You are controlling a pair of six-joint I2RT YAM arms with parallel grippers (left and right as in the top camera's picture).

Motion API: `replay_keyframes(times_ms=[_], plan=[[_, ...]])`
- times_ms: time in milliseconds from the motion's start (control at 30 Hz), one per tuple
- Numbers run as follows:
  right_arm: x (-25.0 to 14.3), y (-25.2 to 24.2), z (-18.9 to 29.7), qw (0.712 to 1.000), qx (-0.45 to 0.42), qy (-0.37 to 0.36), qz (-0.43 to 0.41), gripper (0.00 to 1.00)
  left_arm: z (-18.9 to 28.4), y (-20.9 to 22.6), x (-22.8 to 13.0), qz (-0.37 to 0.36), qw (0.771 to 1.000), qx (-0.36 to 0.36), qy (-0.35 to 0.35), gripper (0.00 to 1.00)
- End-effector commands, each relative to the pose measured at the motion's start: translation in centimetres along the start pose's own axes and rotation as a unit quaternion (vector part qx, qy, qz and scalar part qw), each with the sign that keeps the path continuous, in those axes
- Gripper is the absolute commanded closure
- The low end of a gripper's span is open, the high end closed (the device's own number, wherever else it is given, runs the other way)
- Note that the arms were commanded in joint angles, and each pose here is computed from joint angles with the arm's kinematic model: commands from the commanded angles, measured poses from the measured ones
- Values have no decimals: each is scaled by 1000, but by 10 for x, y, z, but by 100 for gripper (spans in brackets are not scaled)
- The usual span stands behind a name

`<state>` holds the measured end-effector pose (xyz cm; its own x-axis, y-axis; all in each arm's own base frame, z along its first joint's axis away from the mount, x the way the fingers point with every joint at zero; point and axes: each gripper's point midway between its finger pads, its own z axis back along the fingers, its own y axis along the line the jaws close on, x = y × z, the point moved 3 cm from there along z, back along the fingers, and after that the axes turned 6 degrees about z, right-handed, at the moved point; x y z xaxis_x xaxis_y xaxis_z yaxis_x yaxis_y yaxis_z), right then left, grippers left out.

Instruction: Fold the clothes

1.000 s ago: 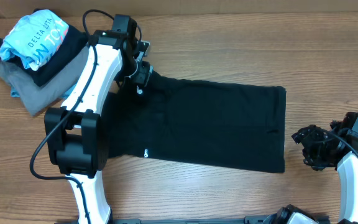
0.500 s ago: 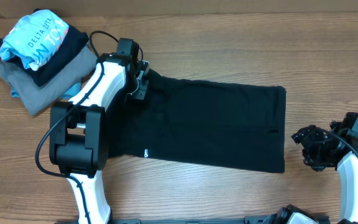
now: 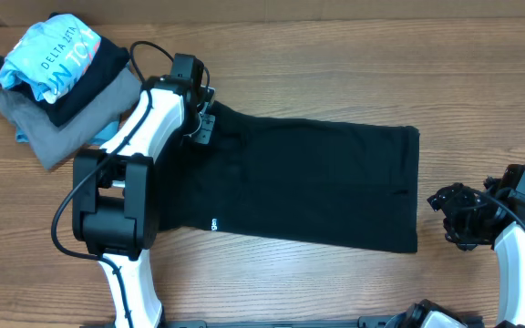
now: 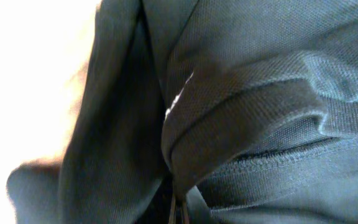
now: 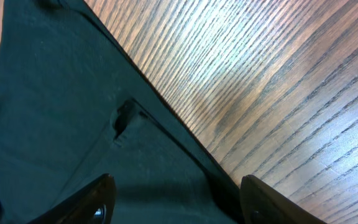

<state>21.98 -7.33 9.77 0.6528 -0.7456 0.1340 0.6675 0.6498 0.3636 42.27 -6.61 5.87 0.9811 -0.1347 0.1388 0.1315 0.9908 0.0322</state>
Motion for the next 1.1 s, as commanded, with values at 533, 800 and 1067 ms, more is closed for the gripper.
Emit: replay_keyframes(times_ms=[533, 800, 1067], plan=[[9, 6, 7, 1000, 9, -20, 9, 31, 51, 8, 26, 16, 1000, 10, -25, 39], [8, 5, 7, 1000, 8, -17, 8, 31, 21, -1, 31, 9, 998, -19, -55, 35], [7, 5, 7, 1000, 7, -15, 7, 31, -8, 5, 11, 10, 999, 5, -36, 60]])
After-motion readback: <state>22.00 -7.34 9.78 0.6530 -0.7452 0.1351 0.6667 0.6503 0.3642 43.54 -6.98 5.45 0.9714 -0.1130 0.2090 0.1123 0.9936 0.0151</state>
